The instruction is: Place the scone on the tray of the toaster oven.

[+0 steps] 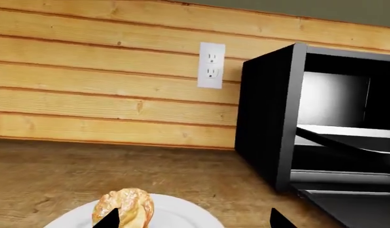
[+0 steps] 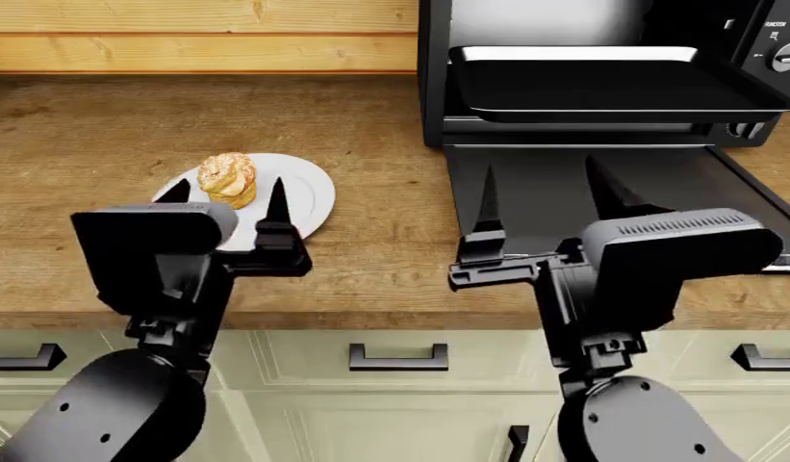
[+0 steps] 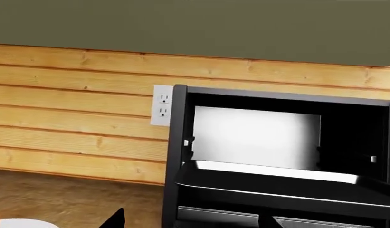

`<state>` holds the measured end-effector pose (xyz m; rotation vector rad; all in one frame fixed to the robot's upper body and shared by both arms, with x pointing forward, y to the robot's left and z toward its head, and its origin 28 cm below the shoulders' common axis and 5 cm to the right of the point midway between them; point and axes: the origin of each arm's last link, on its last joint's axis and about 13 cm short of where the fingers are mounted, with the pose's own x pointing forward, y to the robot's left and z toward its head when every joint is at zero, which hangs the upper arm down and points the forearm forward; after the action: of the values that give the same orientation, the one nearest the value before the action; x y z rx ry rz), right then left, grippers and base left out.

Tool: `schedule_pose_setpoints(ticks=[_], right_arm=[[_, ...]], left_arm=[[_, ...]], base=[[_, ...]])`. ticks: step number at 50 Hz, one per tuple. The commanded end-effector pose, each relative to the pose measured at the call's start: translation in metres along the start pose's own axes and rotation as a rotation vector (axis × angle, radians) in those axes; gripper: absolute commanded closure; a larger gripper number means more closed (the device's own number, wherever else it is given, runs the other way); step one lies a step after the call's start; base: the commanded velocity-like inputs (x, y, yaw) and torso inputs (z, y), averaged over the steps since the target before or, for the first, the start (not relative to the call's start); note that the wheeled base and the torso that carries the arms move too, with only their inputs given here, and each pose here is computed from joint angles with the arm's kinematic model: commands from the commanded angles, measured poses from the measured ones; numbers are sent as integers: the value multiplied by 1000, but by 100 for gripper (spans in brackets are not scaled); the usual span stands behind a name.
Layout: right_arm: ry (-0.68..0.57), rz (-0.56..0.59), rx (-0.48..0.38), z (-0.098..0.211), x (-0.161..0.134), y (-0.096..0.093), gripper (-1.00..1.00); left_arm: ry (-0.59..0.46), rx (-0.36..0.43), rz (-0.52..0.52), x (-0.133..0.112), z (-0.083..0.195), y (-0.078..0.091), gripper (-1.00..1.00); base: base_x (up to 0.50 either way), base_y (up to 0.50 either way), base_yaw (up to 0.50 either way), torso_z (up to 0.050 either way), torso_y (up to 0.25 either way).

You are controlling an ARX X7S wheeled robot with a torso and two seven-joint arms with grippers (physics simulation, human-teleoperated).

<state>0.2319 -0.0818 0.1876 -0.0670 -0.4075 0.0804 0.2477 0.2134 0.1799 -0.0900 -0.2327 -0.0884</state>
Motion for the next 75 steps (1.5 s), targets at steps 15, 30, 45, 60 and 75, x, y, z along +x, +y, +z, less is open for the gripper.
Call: schedule_pose_setpoints(ticks=[15, 30, 45, 60, 75], right_arm=[[173, -59, 61, 21, 41, -16, -100], [213, -71, 93, 36, 73, -26, -100], [212, -70, 56, 35, 76, -25, -100], [208, -89, 55, 47, 96, -30, -100], [245, -69, 45, 34, 101, -32, -100]], left_arm=[[177, -98, -6, 53, 28, 2, -100], [219, -107, 18, 75, 27, 9, -100], [223, -104, 16, 79, 25, 9, -100], [219, -73, 2, 97, 34, 11, -100], [279, -35, 84, 120, 31, 24, -100]], base=[[0, 0, 0, 0, 0], [0, 0, 0, 0, 0], [0, 0, 0, 0, 0], [0, 0, 0, 0, 0], [0, 0, 0, 0, 0]])
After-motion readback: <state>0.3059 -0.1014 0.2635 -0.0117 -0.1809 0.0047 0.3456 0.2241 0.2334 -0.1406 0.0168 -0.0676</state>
